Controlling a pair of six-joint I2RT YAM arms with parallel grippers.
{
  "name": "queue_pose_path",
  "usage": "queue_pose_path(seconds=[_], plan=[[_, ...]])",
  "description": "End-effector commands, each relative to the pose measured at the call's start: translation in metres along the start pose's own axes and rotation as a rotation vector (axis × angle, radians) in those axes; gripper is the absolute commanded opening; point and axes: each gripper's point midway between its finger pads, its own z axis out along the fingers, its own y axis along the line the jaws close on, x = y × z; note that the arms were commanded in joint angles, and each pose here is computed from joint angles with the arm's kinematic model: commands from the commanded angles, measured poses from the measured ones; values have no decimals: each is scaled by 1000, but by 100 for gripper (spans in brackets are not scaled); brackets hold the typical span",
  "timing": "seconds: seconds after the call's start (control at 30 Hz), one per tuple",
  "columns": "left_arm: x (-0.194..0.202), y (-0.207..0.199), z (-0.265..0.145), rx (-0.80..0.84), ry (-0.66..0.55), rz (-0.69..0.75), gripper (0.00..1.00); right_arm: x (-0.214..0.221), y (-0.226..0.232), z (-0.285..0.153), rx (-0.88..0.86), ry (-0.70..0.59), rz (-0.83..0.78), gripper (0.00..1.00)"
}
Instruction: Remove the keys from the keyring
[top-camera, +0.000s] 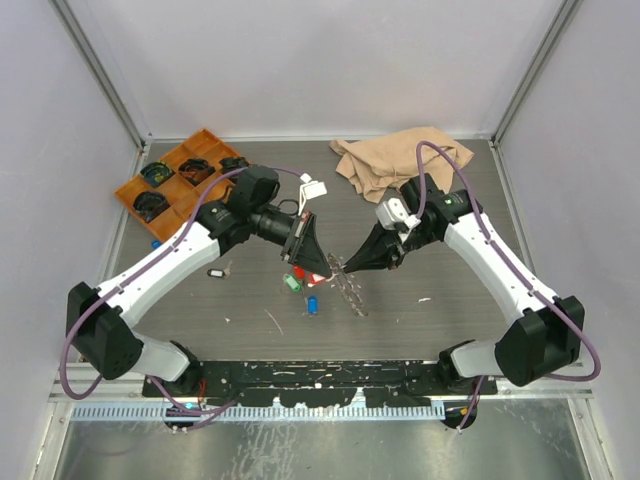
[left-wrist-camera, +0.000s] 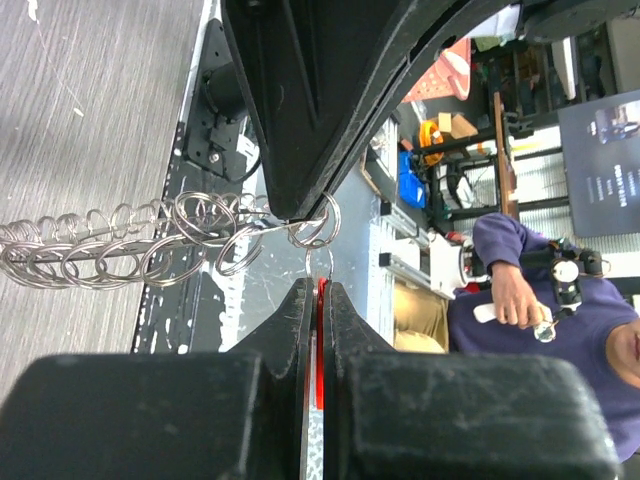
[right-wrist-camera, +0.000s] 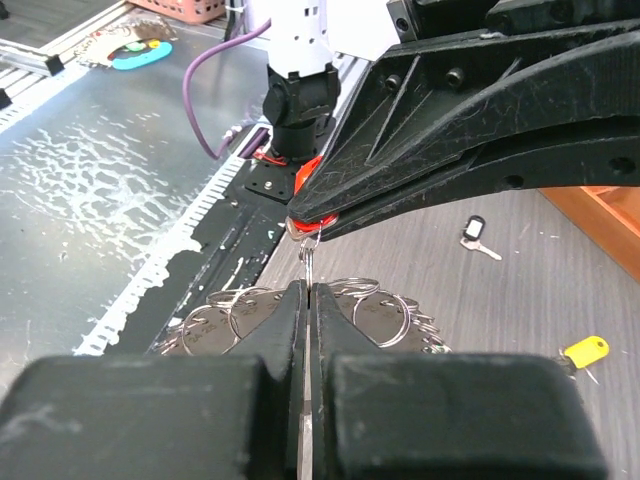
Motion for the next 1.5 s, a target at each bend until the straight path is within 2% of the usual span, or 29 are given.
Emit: queue_pose_path(seconds=[0.0, 0.27, 0.43, 0.73, 0.93, 1.07, 1.27, 1.47], plan=[[11, -12, -10, 12, 15, 78, 0, -25, 7, 12, -56, -105, 26, 1], [16, -7, -11, -24, 22, 68, 0, -20, 9, 21, -94, -108, 33, 1], [22, 3, -10, -57, 30, 12, 0, -19, 10, 20, -89, -106, -7, 1], [20, 6, -7, -60, 14, -42, 0, 8, 10, 19, -77, -43, -82, 1], [13, -9, -9, -27, -12, -39, 0, 28, 9, 20, -81, -25, -107, 5], [13, -12, -9, -18, -33, -61, 0, 34, 9, 20, -87, -9, -112, 12], [15, -13, -10, -29, -47, -113, 0, 41, 7, 18, -94, 31, -104, 13], [18, -7, -6, -39, -47, -214, 0, 40, 4, 14, -92, 98, -113, 25]])
